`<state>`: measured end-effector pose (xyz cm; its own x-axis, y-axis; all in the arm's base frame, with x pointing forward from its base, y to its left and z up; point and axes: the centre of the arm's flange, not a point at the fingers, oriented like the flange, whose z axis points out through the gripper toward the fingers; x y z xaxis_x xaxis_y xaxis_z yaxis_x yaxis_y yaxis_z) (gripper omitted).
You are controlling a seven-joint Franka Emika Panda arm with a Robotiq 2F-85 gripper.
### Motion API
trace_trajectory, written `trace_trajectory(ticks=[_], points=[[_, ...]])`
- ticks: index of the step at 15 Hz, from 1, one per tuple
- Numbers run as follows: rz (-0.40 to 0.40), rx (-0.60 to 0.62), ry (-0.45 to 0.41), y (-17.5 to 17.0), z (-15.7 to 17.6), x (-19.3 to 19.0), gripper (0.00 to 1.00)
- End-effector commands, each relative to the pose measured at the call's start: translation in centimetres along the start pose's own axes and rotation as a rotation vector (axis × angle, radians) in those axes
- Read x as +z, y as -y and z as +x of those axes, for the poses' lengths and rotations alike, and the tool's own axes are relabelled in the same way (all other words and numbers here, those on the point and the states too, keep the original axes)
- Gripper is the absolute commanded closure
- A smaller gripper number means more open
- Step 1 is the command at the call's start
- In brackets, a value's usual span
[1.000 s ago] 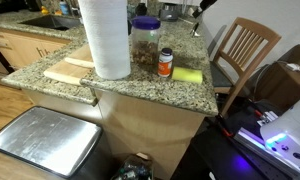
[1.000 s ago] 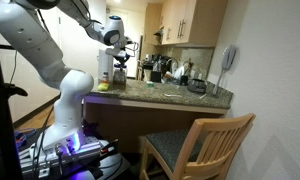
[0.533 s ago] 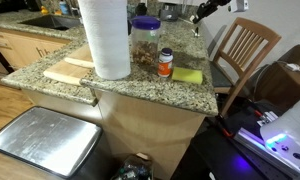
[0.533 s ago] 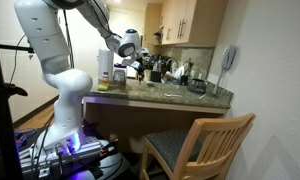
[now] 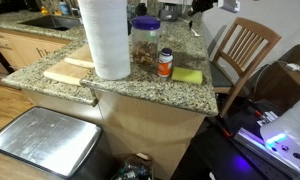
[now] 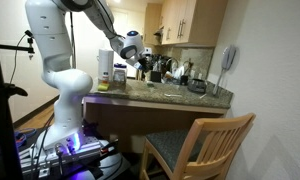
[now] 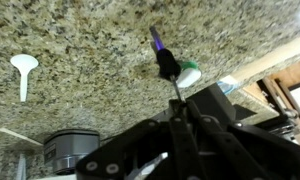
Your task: Move the keys closer to the green and white object
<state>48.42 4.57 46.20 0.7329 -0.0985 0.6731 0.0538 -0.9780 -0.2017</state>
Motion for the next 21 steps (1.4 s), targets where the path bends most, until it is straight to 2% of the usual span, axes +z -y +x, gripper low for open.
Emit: trace_trajectory(ticks=[1, 2, 3, 5, 6, 7, 10, 13, 17, 21], points=[[-0.033, 0.159, -0.066, 0.5, 3.1, 4.3, 0.98], [-0.031, 0.161, -0.065, 1.0, 3.2, 4.1, 0.98], [-0.02, 0.122, -0.044, 0.1, 1.7, 2.4, 0.92], [-0.025, 0.144, -0.045, 0.5, 2.1, 3.7, 0.92], [-0.025, 0.147, -0.046, 0.6, 2.2, 3.9, 0.98], [-0.023, 0.131, -0.014, 0.5, 1.7, 4.3, 0.98], [-0.007, 0.214, 0.036, 0.5, 1.9, 10.2, 0.98], [0.01, 0.349, 0.028, 0.9, 3.0, 13.6, 0.98], [-0.006, 0.529, 0.013, -0.5, 4.9, 17.7, 0.98], [-0.022, 0.604, 0.067, -1.7, 3.9, 21.1, 0.98]])
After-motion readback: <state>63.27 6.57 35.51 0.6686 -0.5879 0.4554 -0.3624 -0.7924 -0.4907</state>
